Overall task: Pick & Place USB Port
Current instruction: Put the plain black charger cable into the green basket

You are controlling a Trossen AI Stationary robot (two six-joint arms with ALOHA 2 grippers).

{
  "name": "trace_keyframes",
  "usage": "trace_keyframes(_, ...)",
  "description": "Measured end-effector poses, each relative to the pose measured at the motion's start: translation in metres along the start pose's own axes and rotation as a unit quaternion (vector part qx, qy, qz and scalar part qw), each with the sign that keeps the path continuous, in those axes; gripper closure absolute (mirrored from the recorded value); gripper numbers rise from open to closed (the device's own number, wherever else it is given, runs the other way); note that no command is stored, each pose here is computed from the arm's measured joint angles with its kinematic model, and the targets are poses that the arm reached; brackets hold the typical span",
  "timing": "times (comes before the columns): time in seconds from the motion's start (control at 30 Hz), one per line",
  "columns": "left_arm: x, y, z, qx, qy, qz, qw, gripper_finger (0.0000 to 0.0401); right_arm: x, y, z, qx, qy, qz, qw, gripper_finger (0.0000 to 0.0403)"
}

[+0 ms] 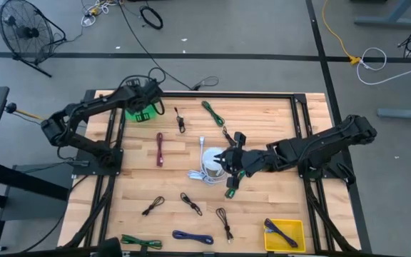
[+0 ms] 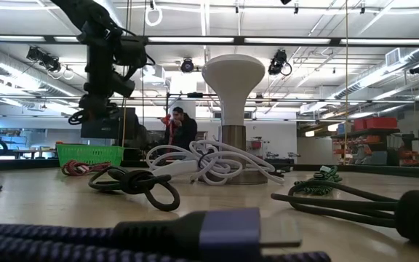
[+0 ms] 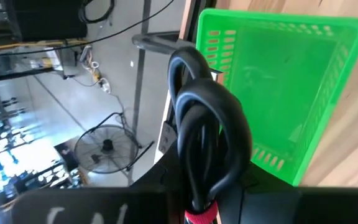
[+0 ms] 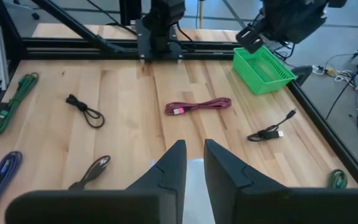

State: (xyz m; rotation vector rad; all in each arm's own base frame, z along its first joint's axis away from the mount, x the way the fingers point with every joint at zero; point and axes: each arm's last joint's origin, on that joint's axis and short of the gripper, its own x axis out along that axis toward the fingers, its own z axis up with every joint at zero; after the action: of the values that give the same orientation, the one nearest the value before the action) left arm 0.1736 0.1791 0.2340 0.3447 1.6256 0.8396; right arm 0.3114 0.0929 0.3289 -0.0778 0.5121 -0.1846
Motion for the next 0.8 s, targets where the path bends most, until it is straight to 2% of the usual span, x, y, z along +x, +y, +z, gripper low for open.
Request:
trace_keyframes(0.2, 0.01, 0.007, -0.006, -0.015, 0.006, -0.017, 1.0, 0.0349, -0.002, 0.004, -0.001, -0.001, -0.001, 0.005, 1.0, 0.0346)
trace_keyframes(0.5, 0.041, -0.022, -0.014, 0.017, -0.004, -0.01, 1.0, 0.0349, -0.002, 0.005, -0.001, -0.002, -0.001, 0.007, 1.0, 0.0346)
trace_keyframes(0.6, 0.044, -0.024, -0.012, 0.015, -0.026, 0.003, 1.0, 0.0349, -0.002, 0.004, -0.001, -0.002, -0.004, -0.009, 1.0, 0.0346)
trace_keyframes(0.8, 0.052, -0.023, -0.012, 0.02, -0.045, -0.014, 0.999, 0.0349, -0.003, 0.003, 0.0, 0.008, -0.008, -0.031, 0.999, 0.0346)
